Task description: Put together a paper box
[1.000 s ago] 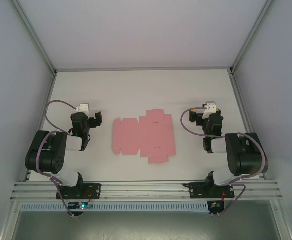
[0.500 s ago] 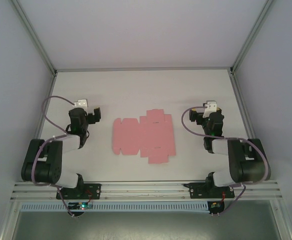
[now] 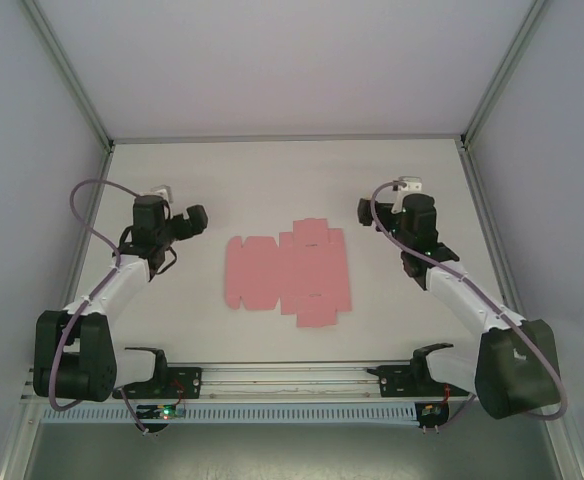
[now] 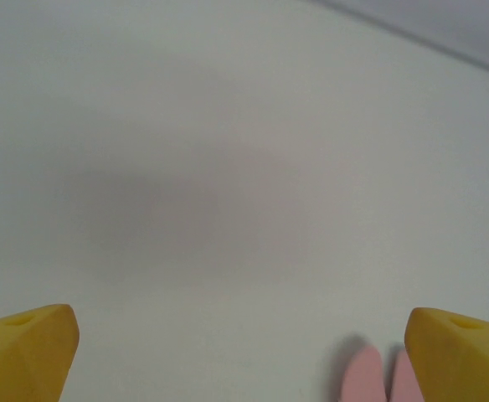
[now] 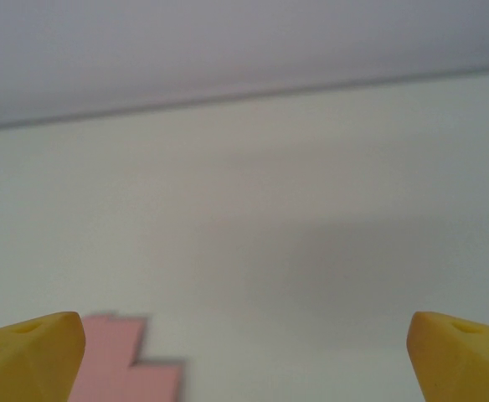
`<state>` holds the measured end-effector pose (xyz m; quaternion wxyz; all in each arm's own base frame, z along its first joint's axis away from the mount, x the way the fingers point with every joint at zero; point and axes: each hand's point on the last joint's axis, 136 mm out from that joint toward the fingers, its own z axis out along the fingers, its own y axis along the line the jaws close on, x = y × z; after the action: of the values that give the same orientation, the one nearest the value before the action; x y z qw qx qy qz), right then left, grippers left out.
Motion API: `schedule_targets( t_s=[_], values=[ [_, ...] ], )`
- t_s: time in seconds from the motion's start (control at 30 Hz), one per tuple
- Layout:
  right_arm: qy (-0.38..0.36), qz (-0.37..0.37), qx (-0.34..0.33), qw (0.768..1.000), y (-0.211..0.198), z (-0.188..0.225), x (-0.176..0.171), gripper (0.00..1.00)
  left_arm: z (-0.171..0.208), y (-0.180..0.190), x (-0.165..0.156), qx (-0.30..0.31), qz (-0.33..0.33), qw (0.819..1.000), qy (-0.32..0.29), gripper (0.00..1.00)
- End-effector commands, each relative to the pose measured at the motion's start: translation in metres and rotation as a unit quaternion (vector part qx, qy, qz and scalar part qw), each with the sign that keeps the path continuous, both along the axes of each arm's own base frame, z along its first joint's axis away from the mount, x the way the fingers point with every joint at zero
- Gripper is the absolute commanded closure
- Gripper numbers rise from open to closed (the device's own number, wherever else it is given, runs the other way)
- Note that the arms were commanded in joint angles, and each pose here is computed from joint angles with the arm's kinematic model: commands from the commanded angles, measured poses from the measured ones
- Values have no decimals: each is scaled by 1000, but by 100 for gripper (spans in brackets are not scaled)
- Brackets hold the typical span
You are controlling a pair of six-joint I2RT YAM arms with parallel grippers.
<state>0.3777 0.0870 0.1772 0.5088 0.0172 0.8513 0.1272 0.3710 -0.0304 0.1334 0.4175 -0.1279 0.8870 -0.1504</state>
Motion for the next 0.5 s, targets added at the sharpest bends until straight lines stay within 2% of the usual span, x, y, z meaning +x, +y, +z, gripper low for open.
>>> schedule_targets(
  t_s=[0.0,0.2,0.33,0.47],
  values=[
    [147,71,61,985,45,-44,-32,3,-18,-33,-28,-86,-42,993,72,0],
    [214,167,101,957,115,-69,-51,6,-29,-56,-45,-133,-71,984,96,0],
    [245,192,110,944,135,-87,-53,8,-37,-70,-52,-158,-95,976,119,0],
    [272,180,114,938,137,-109,-52,10,-46,-85,-57,-180,-120,966,144,0]
  ],
)
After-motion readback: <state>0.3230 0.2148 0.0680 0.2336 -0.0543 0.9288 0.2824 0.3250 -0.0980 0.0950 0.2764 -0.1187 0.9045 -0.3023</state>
